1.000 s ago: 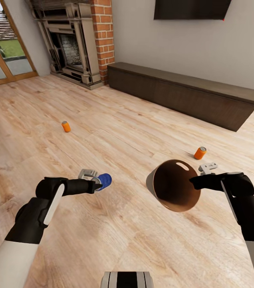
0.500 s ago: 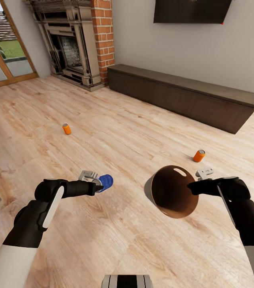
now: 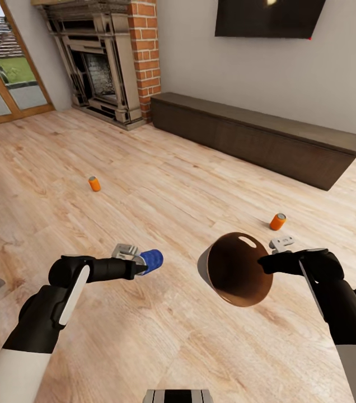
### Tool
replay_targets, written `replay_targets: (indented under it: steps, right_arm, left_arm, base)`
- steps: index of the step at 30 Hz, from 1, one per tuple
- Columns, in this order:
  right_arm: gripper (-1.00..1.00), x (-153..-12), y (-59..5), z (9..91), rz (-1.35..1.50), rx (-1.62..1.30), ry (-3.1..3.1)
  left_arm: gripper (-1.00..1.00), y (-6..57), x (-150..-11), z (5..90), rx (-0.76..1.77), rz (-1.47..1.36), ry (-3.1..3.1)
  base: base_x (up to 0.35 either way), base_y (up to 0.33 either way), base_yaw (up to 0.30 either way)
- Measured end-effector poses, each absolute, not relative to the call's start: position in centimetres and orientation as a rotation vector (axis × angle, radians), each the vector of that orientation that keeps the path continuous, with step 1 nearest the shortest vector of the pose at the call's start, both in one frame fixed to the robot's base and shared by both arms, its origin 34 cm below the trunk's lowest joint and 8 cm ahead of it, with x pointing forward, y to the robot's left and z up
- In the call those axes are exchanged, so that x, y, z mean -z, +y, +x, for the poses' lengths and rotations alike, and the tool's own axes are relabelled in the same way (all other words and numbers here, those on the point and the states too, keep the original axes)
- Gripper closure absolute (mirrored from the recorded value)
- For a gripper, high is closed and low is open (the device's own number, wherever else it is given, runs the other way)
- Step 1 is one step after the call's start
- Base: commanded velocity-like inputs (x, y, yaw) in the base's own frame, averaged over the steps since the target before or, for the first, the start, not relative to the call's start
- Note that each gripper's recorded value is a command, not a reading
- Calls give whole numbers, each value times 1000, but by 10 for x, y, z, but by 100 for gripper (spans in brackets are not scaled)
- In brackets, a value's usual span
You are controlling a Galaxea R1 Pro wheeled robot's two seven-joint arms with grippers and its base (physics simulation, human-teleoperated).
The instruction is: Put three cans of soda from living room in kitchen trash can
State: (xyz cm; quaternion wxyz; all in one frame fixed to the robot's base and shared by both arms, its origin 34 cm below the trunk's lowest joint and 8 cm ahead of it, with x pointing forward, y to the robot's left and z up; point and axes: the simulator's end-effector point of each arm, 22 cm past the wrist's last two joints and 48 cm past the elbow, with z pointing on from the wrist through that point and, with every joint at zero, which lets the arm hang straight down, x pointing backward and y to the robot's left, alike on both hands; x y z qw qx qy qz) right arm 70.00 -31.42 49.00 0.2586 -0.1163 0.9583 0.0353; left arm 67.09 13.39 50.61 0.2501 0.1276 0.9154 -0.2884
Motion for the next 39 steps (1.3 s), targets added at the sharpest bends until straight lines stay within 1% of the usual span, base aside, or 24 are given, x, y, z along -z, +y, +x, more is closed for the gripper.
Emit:
replay_targets:
  steps: [16, 22, 29, 39]
  right_arm:
    - [100, -511, -317, 702, -302, -93, 2635]
    - [100, -509, -318, 696, -290, -106, 2680]
    - [100, -509, -315, 691, -318, -103, 2717]
    - [100, -520, -292, 687, -431, -105, 2734]
  left_arm:
    - [100, 113, -572, 672, 903, 417, 2367]
    - [100, 96, -612, 662, 1027, 463, 2319]
    - [100, 90, -644, 664, 1087, 501, 2270]
    - [100, 70, -726, 671, 1275, 632, 2100]
  base:
    - [0, 0, 0]
    - [0, 0, 0]
    - [0, 0, 0]
    - [0, 0, 0]
